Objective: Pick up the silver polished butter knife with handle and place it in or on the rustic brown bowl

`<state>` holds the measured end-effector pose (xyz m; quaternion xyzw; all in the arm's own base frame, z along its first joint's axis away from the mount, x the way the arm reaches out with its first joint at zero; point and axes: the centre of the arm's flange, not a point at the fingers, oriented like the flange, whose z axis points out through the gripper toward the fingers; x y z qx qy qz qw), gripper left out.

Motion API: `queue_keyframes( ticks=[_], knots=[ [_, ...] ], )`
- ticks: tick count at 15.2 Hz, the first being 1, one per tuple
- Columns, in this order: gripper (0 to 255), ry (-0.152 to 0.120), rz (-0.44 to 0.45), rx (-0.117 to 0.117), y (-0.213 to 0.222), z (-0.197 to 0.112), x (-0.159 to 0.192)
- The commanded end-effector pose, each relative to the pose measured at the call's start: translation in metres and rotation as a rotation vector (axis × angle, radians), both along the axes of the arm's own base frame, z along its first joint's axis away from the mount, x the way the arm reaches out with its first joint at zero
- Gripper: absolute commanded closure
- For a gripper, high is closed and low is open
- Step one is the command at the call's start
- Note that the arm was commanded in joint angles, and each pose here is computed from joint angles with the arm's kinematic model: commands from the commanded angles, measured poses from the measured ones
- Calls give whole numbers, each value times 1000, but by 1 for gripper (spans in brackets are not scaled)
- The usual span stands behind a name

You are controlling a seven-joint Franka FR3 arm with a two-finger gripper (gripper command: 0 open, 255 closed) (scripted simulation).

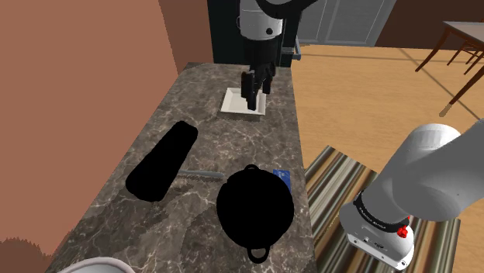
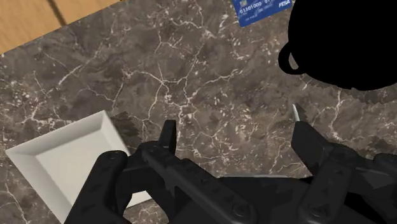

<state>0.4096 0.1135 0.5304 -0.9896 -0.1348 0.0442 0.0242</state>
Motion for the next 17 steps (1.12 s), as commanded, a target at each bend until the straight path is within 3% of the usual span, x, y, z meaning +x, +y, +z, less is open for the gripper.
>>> queue_keyframes(
  ticks=[1,17],
  knots=[
    [0,9,39,6,21,-16,13],
    [0,80,342,44,186,-132,95]
  ],
)
